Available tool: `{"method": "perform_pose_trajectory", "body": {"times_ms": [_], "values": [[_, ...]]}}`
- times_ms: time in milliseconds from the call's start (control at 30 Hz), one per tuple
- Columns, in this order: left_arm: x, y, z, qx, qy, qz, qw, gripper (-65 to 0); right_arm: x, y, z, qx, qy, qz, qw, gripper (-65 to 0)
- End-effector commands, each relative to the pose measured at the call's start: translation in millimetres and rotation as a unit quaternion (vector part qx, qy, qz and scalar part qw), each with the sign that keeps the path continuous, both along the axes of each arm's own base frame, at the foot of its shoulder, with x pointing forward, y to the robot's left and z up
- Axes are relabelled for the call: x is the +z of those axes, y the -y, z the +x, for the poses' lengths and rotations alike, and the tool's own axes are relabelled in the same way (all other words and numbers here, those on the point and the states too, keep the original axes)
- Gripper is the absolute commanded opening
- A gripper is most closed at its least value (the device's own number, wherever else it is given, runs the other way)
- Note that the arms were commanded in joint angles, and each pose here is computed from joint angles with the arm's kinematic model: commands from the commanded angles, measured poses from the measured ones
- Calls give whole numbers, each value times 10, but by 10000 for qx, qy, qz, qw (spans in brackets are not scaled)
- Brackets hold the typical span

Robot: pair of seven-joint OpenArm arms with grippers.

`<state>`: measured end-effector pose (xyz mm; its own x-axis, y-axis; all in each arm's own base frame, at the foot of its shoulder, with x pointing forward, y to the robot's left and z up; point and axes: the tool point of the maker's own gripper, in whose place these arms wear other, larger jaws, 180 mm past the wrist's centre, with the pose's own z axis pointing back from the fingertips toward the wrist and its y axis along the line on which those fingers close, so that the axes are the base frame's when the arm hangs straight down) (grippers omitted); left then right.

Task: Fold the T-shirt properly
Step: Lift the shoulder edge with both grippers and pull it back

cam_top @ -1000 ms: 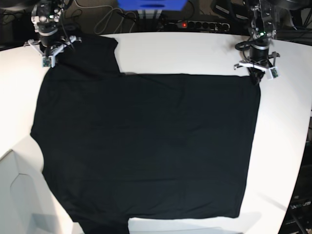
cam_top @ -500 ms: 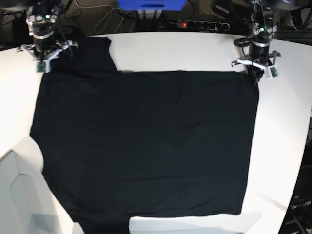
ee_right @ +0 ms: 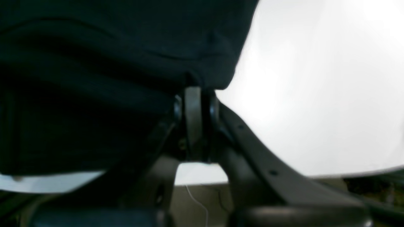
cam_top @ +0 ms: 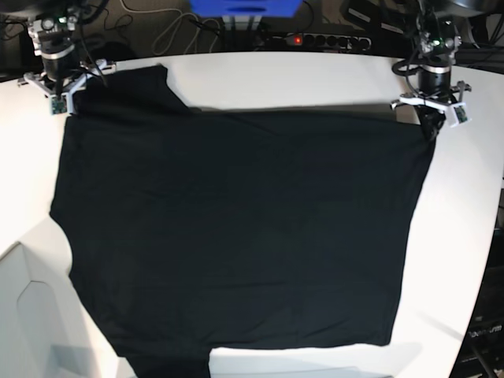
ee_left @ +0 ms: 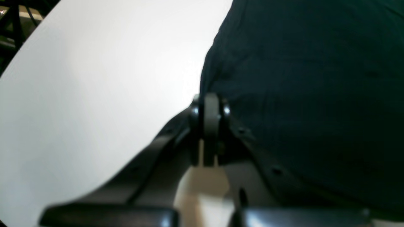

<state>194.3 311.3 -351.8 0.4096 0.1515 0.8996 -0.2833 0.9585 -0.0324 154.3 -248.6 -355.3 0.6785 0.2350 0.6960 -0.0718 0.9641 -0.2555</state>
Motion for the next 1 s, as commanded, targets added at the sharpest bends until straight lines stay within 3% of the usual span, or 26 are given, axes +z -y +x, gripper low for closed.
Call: {"method": "perform_pose_trajectory", "body": {"times_ms": [0, 100, 467, 800, 967], "values": [[137, -35, 56, -35, 219, 126, 9997, -650, 115, -62, 83, 221, 264, 41, 9994, -650], [158, -33, 84, -36, 266, 121, 9996, -650, 153, -178, 214, 491, 387, 162, 9979, -650], [338, -14, 374, -48, 694, 107, 9975, -650, 403, -350, 730, 732, 1078, 266, 9911, -650], [704, -27, 853, -21, 1433, 110, 9896, -650, 809, -80, 1390, 614, 1339, -227, 9888, -650], [688, -39, 1077, 3, 1201, -95, 9927, -650, 914, 31, 1681, 507, 1475, -226, 9875, -650]]}}
